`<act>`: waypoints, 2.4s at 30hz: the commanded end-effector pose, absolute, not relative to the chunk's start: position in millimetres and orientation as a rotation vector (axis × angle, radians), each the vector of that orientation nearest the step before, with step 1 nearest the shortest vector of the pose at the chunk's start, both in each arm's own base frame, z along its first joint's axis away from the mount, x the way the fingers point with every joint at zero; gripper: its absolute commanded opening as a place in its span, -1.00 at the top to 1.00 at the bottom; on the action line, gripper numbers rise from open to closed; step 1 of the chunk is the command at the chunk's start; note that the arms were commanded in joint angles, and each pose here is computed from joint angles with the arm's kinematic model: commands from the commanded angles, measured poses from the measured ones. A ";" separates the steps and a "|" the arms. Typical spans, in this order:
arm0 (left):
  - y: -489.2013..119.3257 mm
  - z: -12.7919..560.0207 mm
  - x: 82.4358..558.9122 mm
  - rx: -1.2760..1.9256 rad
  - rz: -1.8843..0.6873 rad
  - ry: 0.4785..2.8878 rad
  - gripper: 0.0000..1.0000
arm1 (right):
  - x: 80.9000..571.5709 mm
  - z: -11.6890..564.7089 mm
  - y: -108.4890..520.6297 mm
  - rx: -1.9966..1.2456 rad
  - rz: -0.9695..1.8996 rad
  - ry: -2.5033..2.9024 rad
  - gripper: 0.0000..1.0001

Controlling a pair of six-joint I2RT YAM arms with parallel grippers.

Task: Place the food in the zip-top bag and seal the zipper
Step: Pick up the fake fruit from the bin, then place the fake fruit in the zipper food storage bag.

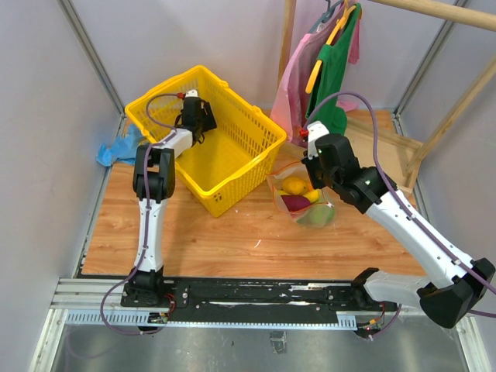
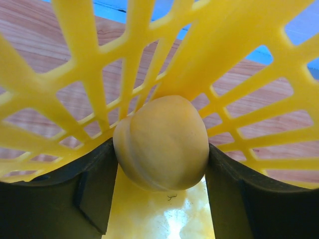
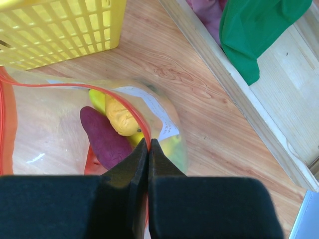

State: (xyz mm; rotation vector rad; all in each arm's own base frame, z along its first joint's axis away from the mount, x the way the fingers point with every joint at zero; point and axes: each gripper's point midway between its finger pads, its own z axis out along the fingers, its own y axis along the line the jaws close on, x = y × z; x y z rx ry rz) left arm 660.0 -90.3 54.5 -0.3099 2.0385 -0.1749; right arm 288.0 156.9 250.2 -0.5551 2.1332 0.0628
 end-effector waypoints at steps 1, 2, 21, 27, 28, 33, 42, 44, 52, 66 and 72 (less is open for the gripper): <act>-91.7 68.6 671.1 -0.297 -0.252 1.983 -0.18 | 290.9 256.1 152.0 -0.545 0.055 2.119 0.99; -92.1 71.1 669.8 -0.291 -0.257 1.979 -0.09 | 290.9 256.3 151.6 -0.544 0.053 2.119 0.99; -99.5 156.2 608.9 -0.216 -0.347 1.939 0.64 | 289.3 263.7 152.0 -0.530 0.070 2.106 0.99; -114.1 187.0 583.9 -0.170 -0.445 1.952 0.70 | 290.6 268.1 149.1 -0.507 0.056 2.102 0.99; -116.0 193.7 579.3 -0.161 -0.459 1.949 0.71 | 290.6 269.1 149.0 -0.503 0.057 2.102 0.99; -129.5 228.3 551.0 -0.101 -0.542 1.932 0.73 | 290.5 269.9 148.5 -0.486 0.059 2.108 0.99; -190.1 283.8 471.2 0.139 -0.684 1.879 0.76 | 287.5 271.6 148.1 -0.439 0.076 2.133 0.99; -203.3 294.4 450.4 0.198 -0.704 1.856 0.76 | 286.1 272.0 148.8 -0.429 0.088 2.138 0.99; -242.8 335.8 360.5 0.429 -0.766 1.693 0.76 | 281.4 270.4 152.1 -0.385 0.135 2.161 0.99; -340.9 320.6 239.9 0.915 -0.936 1.570 0.76 | 272.1 274.5 155.6 -0.374 0.202 2.160 0.99; -371.7 288.9 228.6 1.013 -0.953 1.643 0.71 | 267.7 279.1 156.6 -0.387 0.227 2.146 0.99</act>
